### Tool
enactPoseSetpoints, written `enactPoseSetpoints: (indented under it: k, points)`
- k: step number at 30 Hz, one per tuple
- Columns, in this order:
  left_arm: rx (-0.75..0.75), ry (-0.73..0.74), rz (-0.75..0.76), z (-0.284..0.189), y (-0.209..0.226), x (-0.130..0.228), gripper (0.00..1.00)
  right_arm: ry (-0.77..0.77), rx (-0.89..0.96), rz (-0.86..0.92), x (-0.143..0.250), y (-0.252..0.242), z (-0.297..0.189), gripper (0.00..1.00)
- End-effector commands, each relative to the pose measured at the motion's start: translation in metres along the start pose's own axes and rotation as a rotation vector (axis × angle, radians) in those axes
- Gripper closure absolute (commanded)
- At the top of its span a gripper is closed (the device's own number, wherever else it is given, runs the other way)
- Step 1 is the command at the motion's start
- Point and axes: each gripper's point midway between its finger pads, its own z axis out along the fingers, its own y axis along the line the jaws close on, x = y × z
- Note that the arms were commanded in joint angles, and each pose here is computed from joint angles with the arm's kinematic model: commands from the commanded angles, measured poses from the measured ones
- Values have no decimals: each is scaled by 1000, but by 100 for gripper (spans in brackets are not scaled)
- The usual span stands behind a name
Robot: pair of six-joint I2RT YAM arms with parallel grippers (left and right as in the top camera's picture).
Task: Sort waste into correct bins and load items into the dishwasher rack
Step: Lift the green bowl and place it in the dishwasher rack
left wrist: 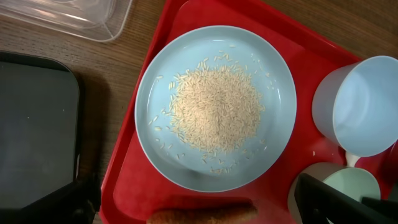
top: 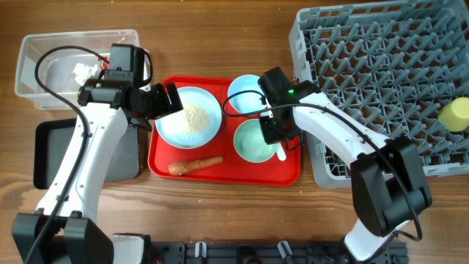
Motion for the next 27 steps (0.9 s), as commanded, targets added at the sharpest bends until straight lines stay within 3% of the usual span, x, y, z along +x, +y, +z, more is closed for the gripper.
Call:
enactPoseSetpoints:
  k: [1,8,12,22,27]
  points:
    - [-6,-24,5,-7,2,-4,0,-89,6,0,-19,-1,-36,96]
    - [-6,-24,5,-7,2,-4,0,-506,95,66,-55,-52,-167,96]
    - [-6,-24,5,-7,2,-4,0,-712,250,164,-61,-118,-229,96]
    - [-5,-24,5,-7,2,-4,0,-1002,841,453,-67,-299,-331,95]
    - [-5,-25,5,-7,2,-4,0,-972,1085,561,-57,-374,-336,96]
